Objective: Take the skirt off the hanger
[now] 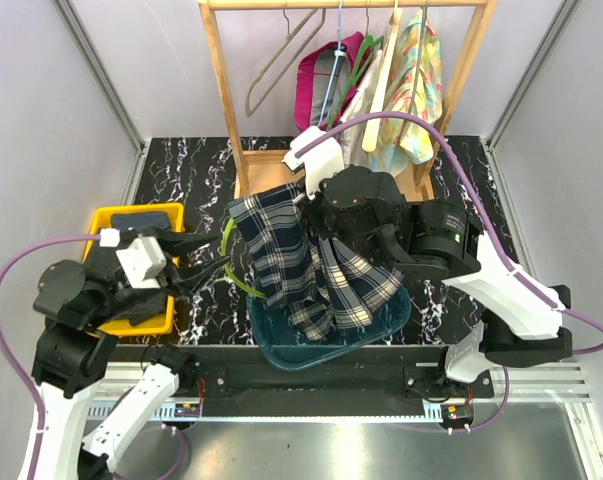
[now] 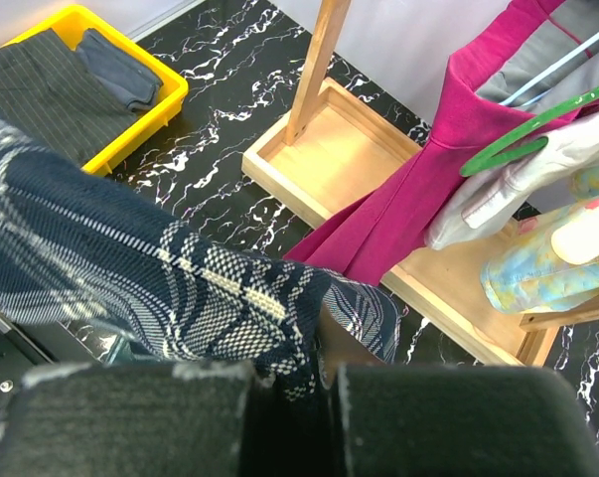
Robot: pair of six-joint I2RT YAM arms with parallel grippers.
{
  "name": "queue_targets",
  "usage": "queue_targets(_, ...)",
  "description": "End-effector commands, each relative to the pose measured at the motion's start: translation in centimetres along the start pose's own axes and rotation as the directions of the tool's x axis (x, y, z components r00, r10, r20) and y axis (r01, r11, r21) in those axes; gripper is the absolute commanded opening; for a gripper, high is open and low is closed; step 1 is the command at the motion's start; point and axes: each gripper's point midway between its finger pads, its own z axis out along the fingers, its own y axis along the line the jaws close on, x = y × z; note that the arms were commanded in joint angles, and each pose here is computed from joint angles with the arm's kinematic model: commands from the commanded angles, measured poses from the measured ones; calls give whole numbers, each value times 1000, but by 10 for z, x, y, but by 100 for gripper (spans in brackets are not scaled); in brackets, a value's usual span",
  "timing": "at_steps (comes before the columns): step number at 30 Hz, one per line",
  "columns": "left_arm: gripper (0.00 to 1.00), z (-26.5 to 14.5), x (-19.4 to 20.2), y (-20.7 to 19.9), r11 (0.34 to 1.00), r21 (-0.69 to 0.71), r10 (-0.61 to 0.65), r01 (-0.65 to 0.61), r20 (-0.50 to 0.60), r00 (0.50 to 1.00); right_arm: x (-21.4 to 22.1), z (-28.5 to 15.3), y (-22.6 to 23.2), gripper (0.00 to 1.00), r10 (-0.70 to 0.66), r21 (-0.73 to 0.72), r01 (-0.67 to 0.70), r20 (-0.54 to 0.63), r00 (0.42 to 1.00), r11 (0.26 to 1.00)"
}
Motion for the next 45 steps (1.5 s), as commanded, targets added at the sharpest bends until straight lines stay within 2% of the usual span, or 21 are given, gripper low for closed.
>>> queue_targets(1, 46, -5, -27, 4, 998, -33, 57, -54, 70, 996, -38, -22, -14, 0, 113, -9, -113, 147, 983, 994)
queue_targets(4, 46, -5, -21, 5, 998, -42, 55, -52, 59, 997, -39, -24, -13, 0, 121, -21, -119, 150, 981, 993)
queue_targets(9, 47, 4, -14, 5, 1000, -18, -21, 22, 59, 998, -42, -24, -12, 0, 129, -32, -126, 160, 979, 992)
queue_targets(15, 50, 11, -26, -12, 983, 87, -168, 161, 82, 982, -42, -17, -9, 0, 109, -16, -107, 142, 984, 994)
queue_targets(18, 51, 6, -36, -22, 973, 136, -197, 185, 77, 977, -42, -13, -9, 0, 86, 0, -86, 130, 988, 996)
queue_targets(22, 51, -3, -44, -49, 939, 270, -232, 212, 44, 972, -43, -8, -11, 0, 46, 32, -50, 128, 991, 998)
queue_targets(24, 51, -7, -46, -55, 932, 286, -246, 224, 42, 968, -46, -4, -11, 0, 36, 47, -42, 128, 991, 998)
queue_targets(31, 52, -13, -39, -53, 946, 231, -241, 226, 41, 970, -54, 1, -6, 0, 20, 37, -26, 137, 990, 999)
queue_targets(36, 53, -9, -22, -23, 982, 55, -183, 179, 71, 980, -55, 1, -5, 0, 13, 29, -18, 139, 990, 999)
queue_targets(39, 63, -8, -10, -3, 982, -59, -176, 180, 74, 982, -55, 1, -6, 0, 10, 33, -14, 140, 990, 999)
queue_targets(40, 73, -7, -6, 1, 980, -79, -175, 180, 71, 982, -55, 0, -6, 0, 9, 33, -14, 141, 990, 999)
queue_targets(41, 78, -7, -3, 3, 983, -90, -155, 161, 66, 986, -55, -1, -7, 0, 10, 34, -15, 142, 990, 999)
queue_targets(45, 77, 2, 19, 7, 977, -93, -187, 190, 33, 982, -54, 2, -5, 0, 3, 32, -8, 137, 991, 999)
